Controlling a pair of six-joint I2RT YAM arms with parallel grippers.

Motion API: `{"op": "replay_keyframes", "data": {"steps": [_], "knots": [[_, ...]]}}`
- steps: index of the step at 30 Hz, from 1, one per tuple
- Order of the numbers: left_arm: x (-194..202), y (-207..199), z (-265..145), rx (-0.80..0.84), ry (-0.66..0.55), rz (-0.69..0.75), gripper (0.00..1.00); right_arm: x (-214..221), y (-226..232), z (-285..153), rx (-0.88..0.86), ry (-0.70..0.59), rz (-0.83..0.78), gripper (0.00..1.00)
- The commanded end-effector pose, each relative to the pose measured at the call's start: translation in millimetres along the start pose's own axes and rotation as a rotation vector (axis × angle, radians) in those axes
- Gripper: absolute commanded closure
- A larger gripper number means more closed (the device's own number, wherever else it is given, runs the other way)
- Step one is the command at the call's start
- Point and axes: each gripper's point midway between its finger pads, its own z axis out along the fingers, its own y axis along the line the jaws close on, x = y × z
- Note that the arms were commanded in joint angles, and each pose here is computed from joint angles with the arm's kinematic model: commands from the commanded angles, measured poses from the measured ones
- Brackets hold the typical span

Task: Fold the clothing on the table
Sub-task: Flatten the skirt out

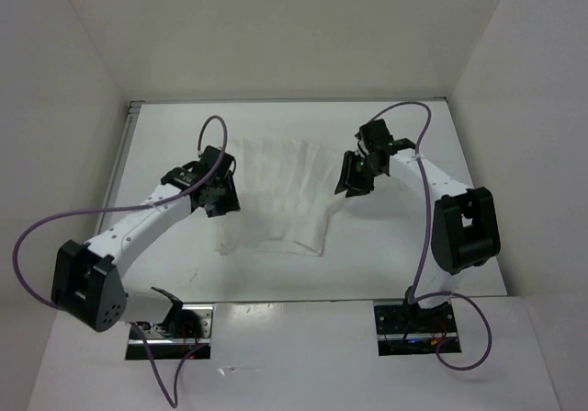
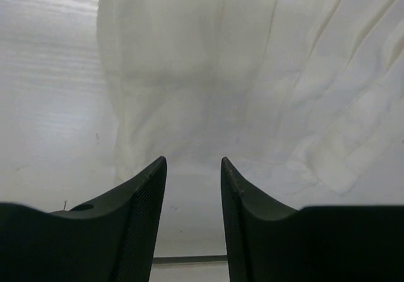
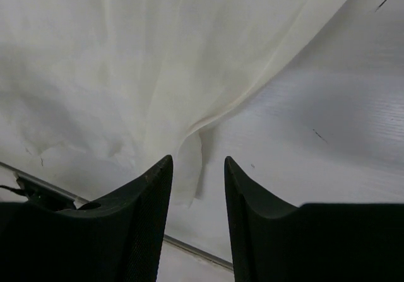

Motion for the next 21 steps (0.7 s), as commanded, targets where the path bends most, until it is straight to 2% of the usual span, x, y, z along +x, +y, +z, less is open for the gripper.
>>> {"op": "replay_keyframes", "data": {"steps": [1, 3, 6, 7, 14, 19, 21], "knots": [[-20, -18, 29, 0.001, -0.019, 0.040, 0.54, 28, 4, 28, -0.048, 0.131, 0.017, 0.56], [-19, -24, 55, -0.011, 0.014, 0.068, 0.68, 38, 9, 38, -0.064, 0.170, 0.006, 0.57], [-19, -22, 82, -0.077, 0.061, 0.090, 0.95, 43, 12, 54, -0.083, 0.213, 0.018, 0.59], [-19, -21, 88, -0.094, 0.065, 0.093, 0.99, 42, 12, 57, -0.081, 0.216, 0.019, 0.59], [20, -6, 135, -0.157, 0.230, 0.144, 1.00, 23, -9, 85, 0.029, 0.201, 0.032, 0.60], [24, -40, 165, -0.068, 0.269, 0.206, 1.00, -31, -38, 88, 0.081, 0.108, 0.093, 0.63], [8, -64, 169, -0.004, 0.252, 0.197, 1.00, -51, -43, 87, 0.089, 0.065, 0.113, 0.64]]}}
